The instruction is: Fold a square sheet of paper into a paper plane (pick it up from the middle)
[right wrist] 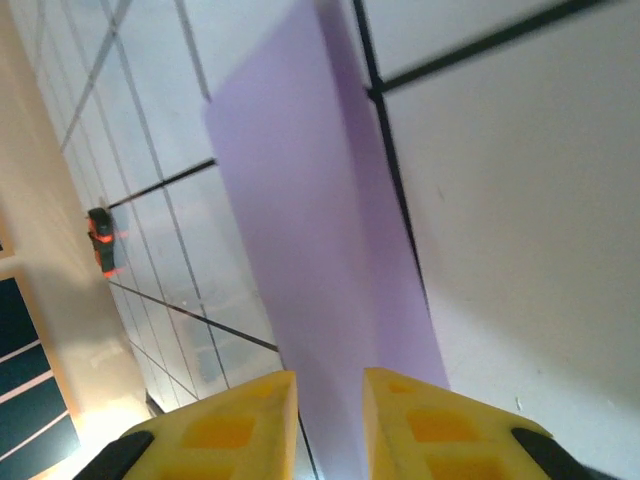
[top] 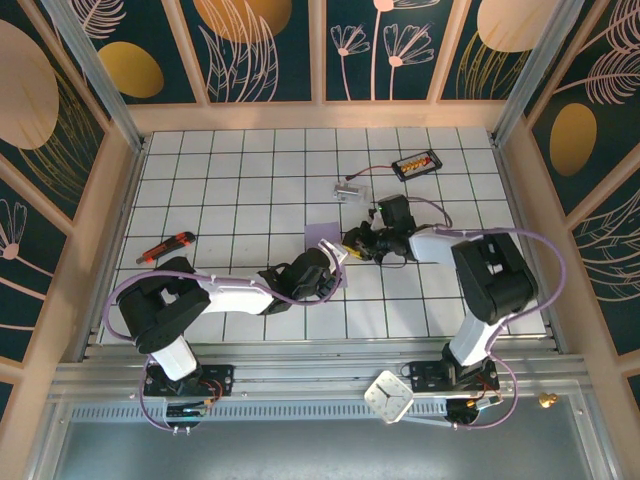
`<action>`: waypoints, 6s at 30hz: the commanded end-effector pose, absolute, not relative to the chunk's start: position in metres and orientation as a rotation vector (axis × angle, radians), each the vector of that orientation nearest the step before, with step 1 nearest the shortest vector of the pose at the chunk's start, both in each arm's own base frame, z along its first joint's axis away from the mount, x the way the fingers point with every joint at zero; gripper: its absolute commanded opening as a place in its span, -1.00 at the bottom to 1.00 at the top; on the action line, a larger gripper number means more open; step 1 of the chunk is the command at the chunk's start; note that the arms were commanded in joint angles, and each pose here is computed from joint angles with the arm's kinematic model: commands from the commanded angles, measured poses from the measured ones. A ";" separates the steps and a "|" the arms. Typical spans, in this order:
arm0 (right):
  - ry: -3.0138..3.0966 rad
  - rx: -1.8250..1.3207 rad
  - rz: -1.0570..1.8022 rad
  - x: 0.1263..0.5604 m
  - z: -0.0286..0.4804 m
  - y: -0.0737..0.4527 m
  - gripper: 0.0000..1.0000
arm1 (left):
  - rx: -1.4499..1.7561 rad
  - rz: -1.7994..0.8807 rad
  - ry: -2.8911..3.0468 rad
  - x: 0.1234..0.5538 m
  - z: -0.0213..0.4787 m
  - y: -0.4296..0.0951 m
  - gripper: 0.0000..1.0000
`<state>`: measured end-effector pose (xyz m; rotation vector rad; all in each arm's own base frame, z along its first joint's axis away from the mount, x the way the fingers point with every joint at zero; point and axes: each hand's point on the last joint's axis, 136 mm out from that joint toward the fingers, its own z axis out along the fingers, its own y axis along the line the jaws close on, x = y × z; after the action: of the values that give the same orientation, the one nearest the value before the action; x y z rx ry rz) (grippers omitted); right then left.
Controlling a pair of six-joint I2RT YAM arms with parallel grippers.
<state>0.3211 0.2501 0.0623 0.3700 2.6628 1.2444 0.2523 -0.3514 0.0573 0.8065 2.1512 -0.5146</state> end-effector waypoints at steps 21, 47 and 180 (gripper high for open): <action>2.592 0.155 1.007 0.271 0.052 0.234 -0.93 | 0.374 -1.224 2.217 0.257 0.099 -0.356 -1.00; 2.744 0.066 0.701 0.247 -0.011 0.224 -1.00 | 0.367 -1.188 2.317 0.280 0.055 -0.330 -1.00; 2.744 -0.097 0.674 0.240 -0.007 0.247 -1.00 | 0.379 -0.956 2.475 0.309 0.016 -0.294 -1.00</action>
<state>0.2511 0.2649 0.0176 -0.1024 2.6604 0.8050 0.3070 -0.3059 0.0177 0.4038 2.4650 -0.9897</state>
